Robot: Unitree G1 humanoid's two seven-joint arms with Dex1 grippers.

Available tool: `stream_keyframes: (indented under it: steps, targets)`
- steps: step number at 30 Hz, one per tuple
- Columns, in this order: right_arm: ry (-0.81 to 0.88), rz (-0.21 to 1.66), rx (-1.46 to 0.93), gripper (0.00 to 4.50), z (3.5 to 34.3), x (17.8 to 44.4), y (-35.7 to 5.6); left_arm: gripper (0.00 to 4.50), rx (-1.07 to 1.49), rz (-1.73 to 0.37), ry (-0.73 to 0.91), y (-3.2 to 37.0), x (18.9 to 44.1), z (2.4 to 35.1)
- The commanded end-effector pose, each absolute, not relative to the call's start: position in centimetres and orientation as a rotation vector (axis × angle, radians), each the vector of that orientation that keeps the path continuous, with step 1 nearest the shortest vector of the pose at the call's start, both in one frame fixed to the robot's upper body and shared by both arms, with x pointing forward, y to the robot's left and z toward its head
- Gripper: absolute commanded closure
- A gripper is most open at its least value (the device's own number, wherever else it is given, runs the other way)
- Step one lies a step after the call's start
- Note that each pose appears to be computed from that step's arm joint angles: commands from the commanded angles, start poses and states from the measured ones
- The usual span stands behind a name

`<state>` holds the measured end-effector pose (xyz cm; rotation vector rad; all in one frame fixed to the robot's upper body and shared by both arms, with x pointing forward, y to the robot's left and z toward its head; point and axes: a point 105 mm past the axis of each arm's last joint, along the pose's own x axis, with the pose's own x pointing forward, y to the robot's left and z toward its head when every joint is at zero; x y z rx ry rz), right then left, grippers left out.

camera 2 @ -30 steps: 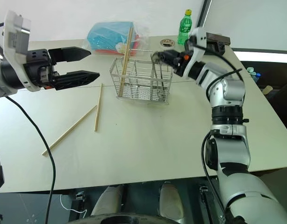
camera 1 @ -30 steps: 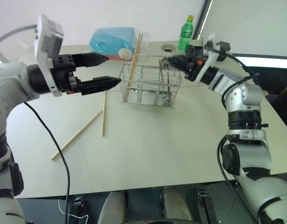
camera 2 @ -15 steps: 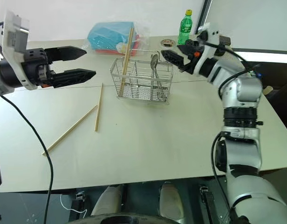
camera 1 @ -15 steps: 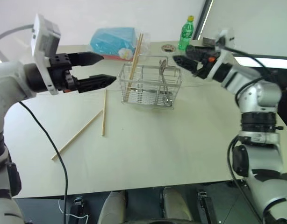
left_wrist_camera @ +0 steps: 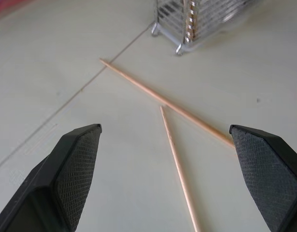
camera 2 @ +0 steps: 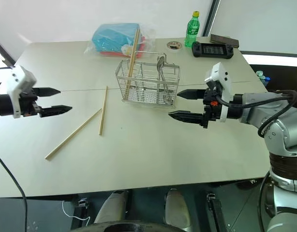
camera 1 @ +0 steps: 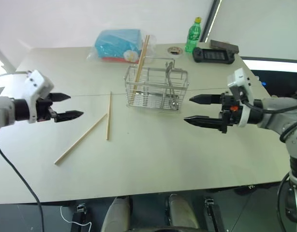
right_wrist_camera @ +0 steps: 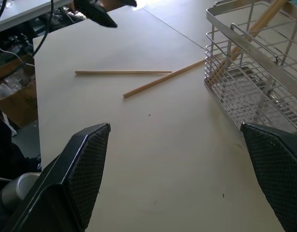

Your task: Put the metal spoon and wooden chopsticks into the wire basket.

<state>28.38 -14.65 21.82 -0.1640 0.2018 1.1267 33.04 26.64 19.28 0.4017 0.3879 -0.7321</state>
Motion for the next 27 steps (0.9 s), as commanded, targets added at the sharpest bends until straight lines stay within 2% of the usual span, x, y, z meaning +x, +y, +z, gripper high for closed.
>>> stream_keyframes:
  steps: [1, 6, 12, 16, 27]
  targets:
    - [0.179, 1.114, -0.166, 0.03, 21.7, 27.5, -14.2, 0.00, 0.442, -0.674, 0.437, 27.2, 35.0, 17.7]
    - [0.182, 1.110, -0.135, 0.03, 21.3, 26.5, -13.7, 0.00, 0.436, -0.645, 0.489, 26.9, 37.6, 16.0]
    - [0.240, 1.121, -0.136, 0.03, 20.0, 24.6, -13.8, 0.00, 0.464, -0.721, 0.481, 23.9, 39.6, 15.5]
    - [0.261, 1.110, -0.131, 0.03, 19.3, 24.2, -13.8, 0.00, 0.484, -0.757, 0.499, 22.9, 39.9, 15.1]
    - [0.235, 1.078, -0.103, 0.03, 19.7, 23.9, -13.9, 0.00, 0.533, -0.750, 0.631, 22.6, 40.0, 10.7]
